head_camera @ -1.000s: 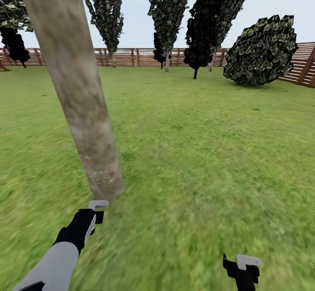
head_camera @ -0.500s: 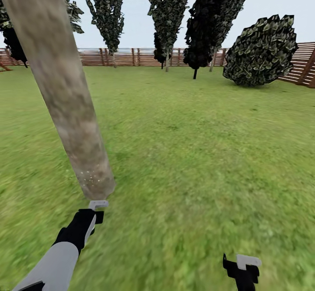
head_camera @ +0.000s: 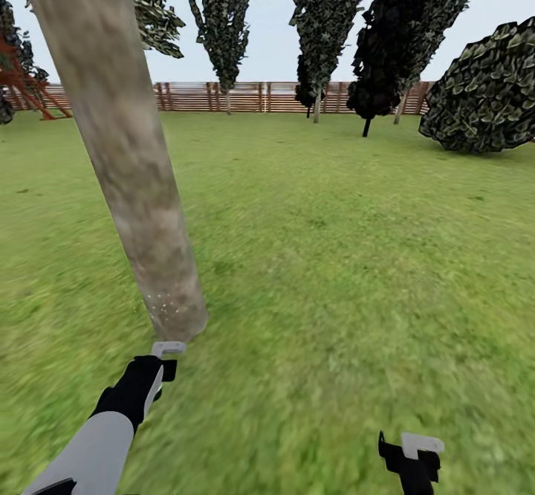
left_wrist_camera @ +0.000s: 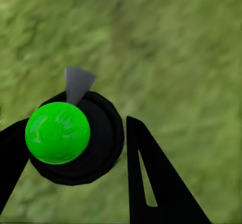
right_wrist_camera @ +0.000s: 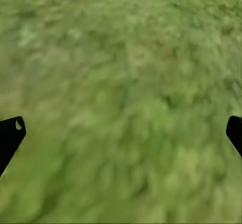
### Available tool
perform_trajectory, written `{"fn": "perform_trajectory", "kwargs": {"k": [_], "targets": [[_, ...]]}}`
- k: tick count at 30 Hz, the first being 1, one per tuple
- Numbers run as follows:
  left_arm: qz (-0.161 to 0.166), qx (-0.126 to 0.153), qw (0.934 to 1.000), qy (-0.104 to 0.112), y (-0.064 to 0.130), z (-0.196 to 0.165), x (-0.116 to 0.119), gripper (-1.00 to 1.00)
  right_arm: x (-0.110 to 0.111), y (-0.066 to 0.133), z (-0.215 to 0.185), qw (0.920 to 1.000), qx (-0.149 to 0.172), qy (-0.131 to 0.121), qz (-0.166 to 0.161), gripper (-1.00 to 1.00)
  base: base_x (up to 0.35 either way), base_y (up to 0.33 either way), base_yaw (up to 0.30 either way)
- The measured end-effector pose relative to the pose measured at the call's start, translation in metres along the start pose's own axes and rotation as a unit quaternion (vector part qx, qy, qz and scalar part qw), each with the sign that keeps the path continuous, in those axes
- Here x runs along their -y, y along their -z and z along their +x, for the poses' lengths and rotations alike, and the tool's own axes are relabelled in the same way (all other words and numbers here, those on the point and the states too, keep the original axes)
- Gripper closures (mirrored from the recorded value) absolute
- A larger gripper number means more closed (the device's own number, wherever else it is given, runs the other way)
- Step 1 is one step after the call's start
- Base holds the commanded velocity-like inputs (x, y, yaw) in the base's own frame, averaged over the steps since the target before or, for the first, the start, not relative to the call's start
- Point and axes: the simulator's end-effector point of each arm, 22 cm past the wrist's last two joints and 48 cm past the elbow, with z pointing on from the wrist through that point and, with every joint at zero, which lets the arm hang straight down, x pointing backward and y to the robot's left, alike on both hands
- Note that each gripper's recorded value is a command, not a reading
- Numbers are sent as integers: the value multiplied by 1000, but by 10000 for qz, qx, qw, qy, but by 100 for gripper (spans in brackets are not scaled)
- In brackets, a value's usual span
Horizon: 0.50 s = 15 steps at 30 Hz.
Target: In the garden, pick up the pesticide atomizer on the floor and spray pesticide onto both trees until each tree trunk is fully covered.
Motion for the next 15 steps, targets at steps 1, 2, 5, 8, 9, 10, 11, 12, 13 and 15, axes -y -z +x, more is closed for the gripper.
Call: {"fn": "perform_trajectory", "kwargs": {"k": [1,2,5,8,9,10,11,12,13,15], "targets": [[11,-5,10000,2,0,0,1,100,0,0,0,10000,-1,-1,1,-100,41,-24,278],[30,-4,10000,15,0,0,3,100,0,0,0,10000,-1,0,3,-100,26,-15,278],[198,73,9997,142,4,-10,16,100,1,0,0,10000,0,2,4,-100,7,-4,278],[339,118,9992,150,8,-18,25,100,0,0,0,10000,-1,1,2,-100,1,-1,278],[466,150,9987,125,9,-23,30,100,0,0,0,10000,-1,1,3,-100,0,0,278],[648,189,9977,75,11,-31,37,100,1,0,0,10000,1,2,4,-100,0,0,278],[809,210,9965,6,15,-40,43,100,1,0,0,10000,1,3,3,-100,0,0,277],[875,212,9959,-45,17,-46,43,100,1,0,0,10000,0,3,4,-100,0,0,172],[944,217,9952,-114,21,-61,41,100,1,0,0,10000,1,4,4,-100,0,0,88],[1040,359,9931,-408,35,-94,56,100,1,0,0,10000,0,2,6,-100,0,0,22]]}}
